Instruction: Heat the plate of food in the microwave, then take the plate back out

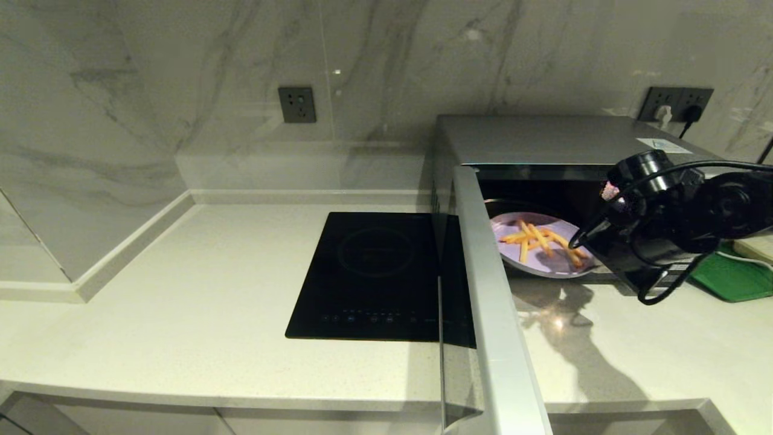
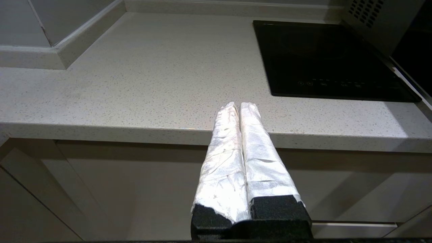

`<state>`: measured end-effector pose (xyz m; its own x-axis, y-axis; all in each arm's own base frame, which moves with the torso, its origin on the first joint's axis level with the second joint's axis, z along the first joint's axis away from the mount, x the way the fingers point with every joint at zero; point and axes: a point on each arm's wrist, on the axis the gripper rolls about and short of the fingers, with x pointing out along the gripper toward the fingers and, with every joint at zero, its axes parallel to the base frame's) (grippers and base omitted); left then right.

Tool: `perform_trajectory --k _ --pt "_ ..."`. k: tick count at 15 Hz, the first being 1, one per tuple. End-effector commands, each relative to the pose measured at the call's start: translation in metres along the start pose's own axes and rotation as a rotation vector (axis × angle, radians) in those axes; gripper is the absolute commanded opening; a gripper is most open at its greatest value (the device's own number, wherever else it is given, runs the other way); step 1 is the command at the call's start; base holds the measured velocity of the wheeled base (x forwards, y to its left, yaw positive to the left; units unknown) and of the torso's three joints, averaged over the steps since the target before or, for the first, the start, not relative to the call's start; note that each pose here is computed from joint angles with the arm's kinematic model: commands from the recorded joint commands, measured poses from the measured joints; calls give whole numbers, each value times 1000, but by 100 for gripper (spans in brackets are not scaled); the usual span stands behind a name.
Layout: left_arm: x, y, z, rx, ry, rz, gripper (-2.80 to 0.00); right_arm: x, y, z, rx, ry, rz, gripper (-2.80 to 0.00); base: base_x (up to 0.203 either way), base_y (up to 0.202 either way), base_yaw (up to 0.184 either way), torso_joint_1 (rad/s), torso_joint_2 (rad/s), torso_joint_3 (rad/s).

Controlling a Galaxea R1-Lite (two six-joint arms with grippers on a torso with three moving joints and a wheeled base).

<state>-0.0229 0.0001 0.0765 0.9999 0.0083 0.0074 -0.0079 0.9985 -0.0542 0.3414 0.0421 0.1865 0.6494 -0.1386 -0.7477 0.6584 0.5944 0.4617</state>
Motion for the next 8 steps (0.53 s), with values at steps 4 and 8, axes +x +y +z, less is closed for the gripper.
perform_trajectory --k 4,8 --pt "0 0 0 0 0 1 -280 -88 -65 4 9 -63 55 -280 0 0 0 0 0 0" --pt "0 0 0 1 0 1 -280 -126 -142 -2 6 -130 -3 -280 0 0 0 0 0 0"
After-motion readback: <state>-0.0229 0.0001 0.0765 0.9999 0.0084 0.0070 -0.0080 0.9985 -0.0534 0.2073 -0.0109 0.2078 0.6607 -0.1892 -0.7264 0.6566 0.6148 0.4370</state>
